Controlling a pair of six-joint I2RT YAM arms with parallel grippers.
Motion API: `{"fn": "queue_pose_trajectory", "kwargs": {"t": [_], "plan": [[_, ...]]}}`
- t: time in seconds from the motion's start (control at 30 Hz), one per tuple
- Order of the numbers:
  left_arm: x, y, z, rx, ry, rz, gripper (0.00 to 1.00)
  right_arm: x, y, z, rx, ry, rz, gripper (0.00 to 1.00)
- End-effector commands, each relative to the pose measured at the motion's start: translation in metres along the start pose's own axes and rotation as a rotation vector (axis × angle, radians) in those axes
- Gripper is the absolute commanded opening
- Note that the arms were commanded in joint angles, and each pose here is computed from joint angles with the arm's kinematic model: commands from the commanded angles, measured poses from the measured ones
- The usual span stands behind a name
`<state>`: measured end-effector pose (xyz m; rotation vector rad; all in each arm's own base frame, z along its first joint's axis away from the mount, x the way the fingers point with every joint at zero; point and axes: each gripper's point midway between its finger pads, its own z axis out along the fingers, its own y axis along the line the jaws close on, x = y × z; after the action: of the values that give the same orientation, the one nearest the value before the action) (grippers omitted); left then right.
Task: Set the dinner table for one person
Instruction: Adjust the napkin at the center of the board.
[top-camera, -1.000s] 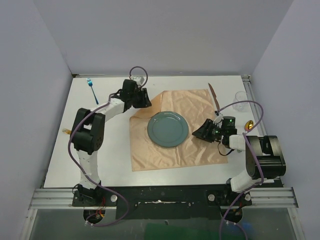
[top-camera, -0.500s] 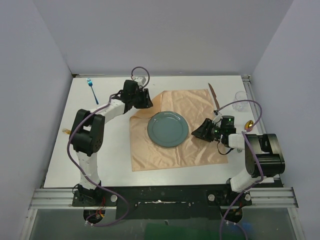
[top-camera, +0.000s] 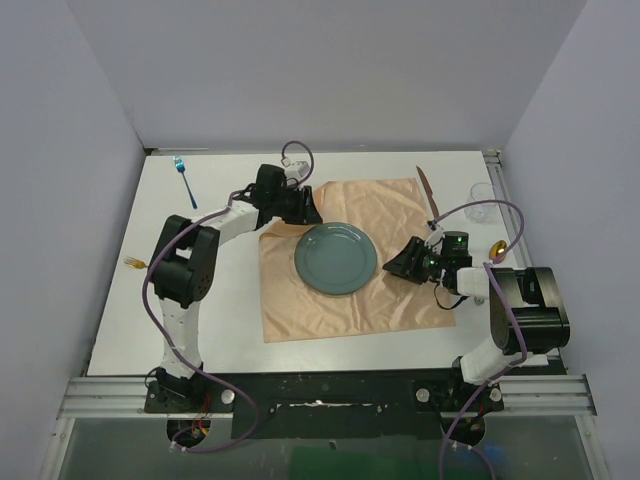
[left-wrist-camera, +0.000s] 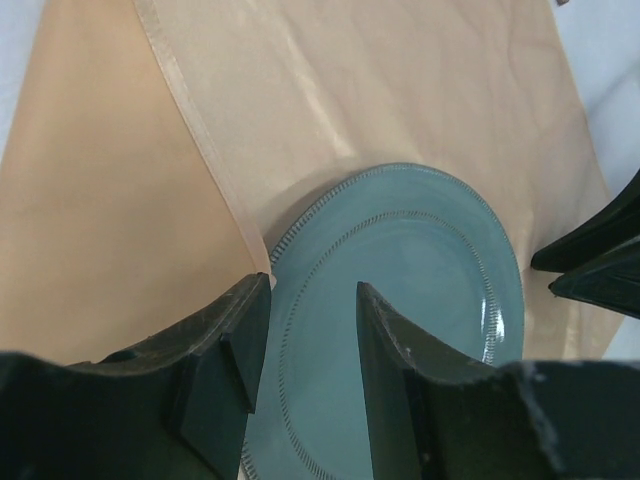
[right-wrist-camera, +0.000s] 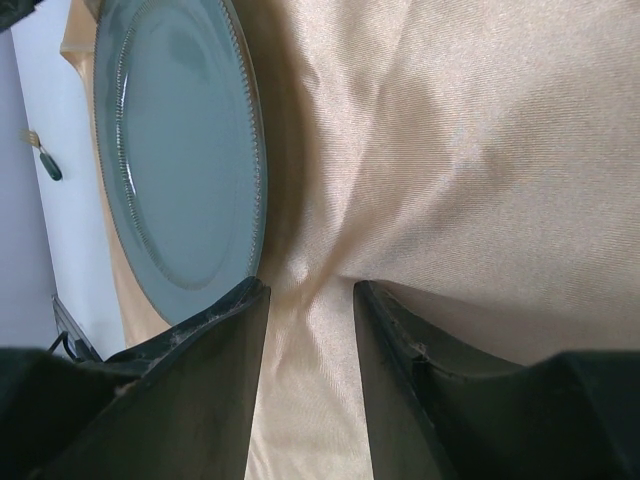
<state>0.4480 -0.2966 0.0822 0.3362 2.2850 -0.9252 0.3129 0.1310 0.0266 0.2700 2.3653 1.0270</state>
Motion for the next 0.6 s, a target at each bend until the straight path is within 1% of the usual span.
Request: {"fn": "queue_pose_trajectory", "kwargs": {"t": [0.0, 0.13, 0.57], "plan": [[0.001, -0.0046, 0.0019, 0.023, 0.038, 0.031, 0.38, -0.016, 0.0107, 0.003, -0.033, -0.033, -0.049, 0.41], [0.0052, 0.0016, 0.0023, -0.002, 0.041, 0.036, 0.38, -0.015, 0.0109, 0.0031, -0.037, -0.033, -0.045, 0.41], [0.0059, 0.0023, 0.0115, 0.008, 0.03, 0.067, 0.38, -0.0139, 0.0111, 0.0029, -0.037, -0.031, -0.044, 0.41]]}}
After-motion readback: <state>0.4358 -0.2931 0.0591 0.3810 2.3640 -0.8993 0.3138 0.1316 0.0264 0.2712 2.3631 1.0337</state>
